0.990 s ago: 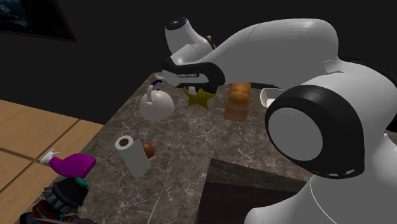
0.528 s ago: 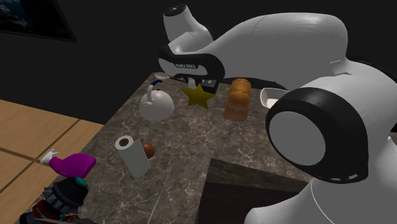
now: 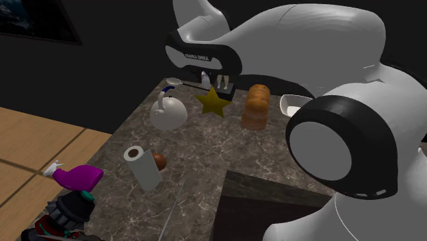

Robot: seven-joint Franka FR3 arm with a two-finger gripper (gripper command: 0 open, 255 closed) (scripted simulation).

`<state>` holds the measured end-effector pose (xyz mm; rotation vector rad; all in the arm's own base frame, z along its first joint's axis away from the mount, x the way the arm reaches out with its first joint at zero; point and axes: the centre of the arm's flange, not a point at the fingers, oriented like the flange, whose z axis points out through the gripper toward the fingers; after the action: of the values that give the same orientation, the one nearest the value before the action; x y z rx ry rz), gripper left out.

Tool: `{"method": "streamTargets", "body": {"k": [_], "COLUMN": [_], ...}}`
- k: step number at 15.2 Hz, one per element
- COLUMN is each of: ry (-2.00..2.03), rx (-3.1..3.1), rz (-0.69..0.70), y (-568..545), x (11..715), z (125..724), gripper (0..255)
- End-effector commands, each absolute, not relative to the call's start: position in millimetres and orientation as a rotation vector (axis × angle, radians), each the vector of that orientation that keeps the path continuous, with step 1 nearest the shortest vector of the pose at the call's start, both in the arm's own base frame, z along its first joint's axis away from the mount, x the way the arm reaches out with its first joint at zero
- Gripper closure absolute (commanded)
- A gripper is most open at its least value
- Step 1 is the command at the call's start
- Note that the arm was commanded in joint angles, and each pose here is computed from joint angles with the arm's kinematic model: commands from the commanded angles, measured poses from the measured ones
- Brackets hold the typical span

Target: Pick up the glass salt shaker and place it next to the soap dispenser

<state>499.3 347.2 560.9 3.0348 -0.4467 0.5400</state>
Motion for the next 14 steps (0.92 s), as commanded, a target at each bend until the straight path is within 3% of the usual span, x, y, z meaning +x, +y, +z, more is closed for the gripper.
{"method": "streamTargets", "body": {"k": [1, 9, 14], "ry": [-0.447, -0.447, -0.447], "rx": [3.035, 3.035, 3.035], "rz": [0.54, 0.54, 0.54], "y": [346.4, 346.4, 280.6], "x": [499.0, 499.0, 493.6], "z": [571.7, 612.1, 612.1], "gripper": [255, 255, 255]}}
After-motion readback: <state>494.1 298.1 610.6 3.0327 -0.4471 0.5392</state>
